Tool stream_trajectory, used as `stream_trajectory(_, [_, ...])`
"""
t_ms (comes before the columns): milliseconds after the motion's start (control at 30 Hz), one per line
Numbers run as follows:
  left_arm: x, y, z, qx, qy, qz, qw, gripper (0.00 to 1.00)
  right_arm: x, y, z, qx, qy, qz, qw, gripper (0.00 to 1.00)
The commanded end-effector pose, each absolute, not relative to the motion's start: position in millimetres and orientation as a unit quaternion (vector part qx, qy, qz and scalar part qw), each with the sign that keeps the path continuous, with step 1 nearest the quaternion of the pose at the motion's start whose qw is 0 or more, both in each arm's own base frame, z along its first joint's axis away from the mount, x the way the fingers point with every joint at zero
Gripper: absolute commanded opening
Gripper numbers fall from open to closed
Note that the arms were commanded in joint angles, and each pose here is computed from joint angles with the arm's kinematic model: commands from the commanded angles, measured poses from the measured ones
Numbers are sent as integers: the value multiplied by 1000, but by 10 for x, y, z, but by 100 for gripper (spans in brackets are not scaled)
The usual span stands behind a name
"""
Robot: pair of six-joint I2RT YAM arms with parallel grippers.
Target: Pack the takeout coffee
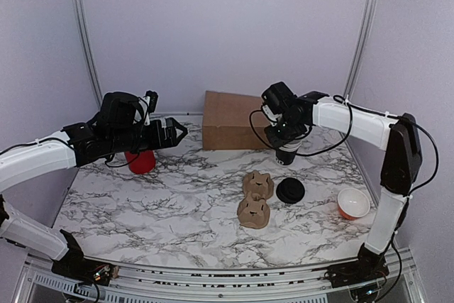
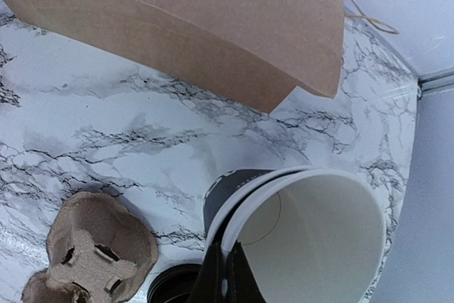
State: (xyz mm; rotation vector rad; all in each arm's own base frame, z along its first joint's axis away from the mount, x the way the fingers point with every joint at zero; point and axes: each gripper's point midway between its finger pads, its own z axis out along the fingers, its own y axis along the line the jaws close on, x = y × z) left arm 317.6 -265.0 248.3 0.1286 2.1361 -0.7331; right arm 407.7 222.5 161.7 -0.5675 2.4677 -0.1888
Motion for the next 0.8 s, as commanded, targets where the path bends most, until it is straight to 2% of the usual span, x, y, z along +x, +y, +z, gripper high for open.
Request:
stream_trajectory(0, [3190,-2649,2537,49,847,-303,434,99,4118,2302,1978,-208,911,-96,343,0])
stream_trajectory(233, [3181,-2748,2533,49,844,-328,422,99,4086,2547,2138,-215,910,-21,354,0])
stream_trajectory(400, [3195,-2894,2418,42,844,-359,397,99,3986,2993,2390,-236,892,72,378,0])
stream_trajectory(767, [3313,-3205,2116,11,847,-406,342,99,3766,3766,2438,-295,866,122,384,0])
